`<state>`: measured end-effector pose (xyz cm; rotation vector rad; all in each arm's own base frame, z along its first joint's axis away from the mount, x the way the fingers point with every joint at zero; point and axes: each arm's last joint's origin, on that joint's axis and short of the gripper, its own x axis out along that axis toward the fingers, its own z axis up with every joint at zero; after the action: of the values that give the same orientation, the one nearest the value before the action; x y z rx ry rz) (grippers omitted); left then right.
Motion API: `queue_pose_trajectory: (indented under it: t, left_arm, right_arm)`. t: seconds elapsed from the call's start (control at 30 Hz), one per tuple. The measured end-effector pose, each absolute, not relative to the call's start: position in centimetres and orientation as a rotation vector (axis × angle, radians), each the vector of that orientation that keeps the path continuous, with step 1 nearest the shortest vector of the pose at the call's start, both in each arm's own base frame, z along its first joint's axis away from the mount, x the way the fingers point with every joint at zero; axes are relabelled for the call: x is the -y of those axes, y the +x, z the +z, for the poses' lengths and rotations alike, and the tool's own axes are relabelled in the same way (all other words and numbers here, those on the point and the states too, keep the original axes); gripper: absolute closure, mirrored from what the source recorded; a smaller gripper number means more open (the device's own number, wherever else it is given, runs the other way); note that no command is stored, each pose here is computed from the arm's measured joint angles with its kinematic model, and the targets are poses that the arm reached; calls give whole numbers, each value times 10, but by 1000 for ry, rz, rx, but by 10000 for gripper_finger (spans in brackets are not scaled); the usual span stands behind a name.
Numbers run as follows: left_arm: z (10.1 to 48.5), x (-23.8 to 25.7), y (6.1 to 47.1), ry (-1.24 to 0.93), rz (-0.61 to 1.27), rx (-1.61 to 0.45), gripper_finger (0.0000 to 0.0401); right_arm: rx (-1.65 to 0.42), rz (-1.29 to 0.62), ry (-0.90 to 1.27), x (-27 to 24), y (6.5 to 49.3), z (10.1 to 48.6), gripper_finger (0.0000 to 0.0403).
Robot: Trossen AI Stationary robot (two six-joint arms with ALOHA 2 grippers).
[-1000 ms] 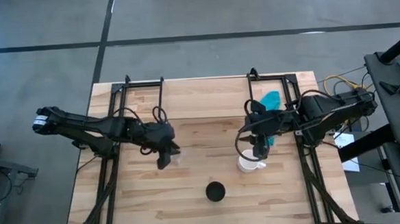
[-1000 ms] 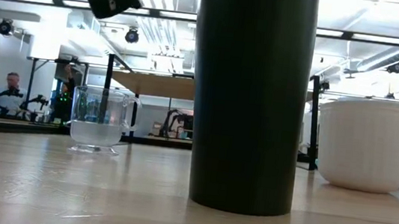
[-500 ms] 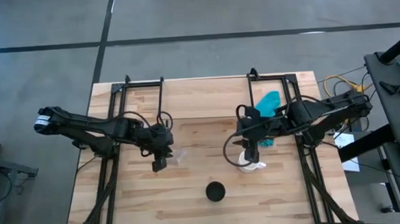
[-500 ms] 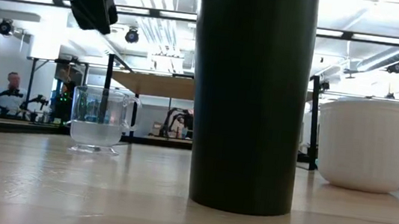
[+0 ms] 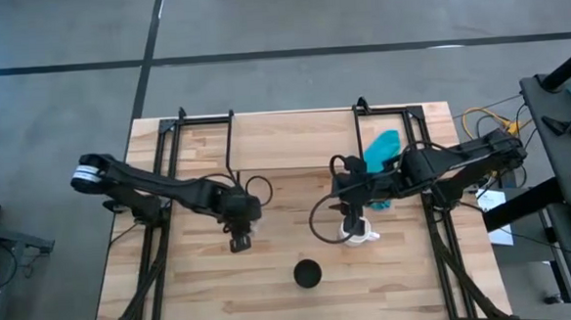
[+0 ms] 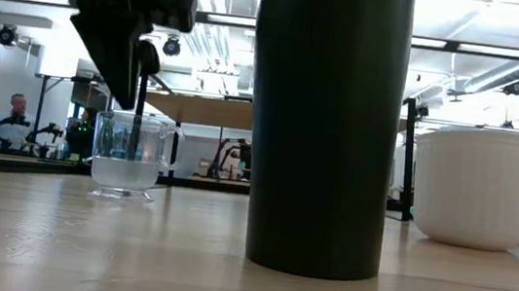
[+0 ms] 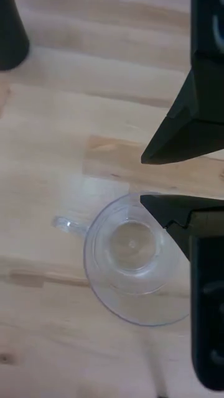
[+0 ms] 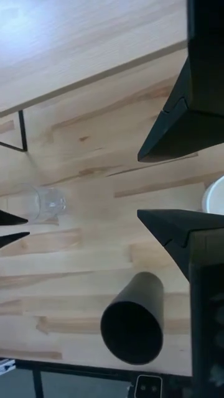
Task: Stack small to large cups/mugs on shelf
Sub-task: Put the transparent mug on the shelf
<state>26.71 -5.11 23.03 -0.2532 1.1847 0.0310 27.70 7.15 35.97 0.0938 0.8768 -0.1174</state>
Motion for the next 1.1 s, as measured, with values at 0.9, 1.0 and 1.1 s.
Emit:
queue_pose_trajectory:
  t: [0.9, 1.0, 1.1]
  left_arm:
    - [214, 48, 275, -197, 141, -1219, 397]
    - [228, 49, 281, -227, 134, -1173, 399]
    - [250, 51, 289, -242, 116, -1109, 400]
  right_arm:
    - [-872, -116, 95, -72, 278, 360, 275]
    - [-872, -116, 95, -72, 278, 360, 275]
    - [-872, -116, 95, -72, 278, 360, 275]
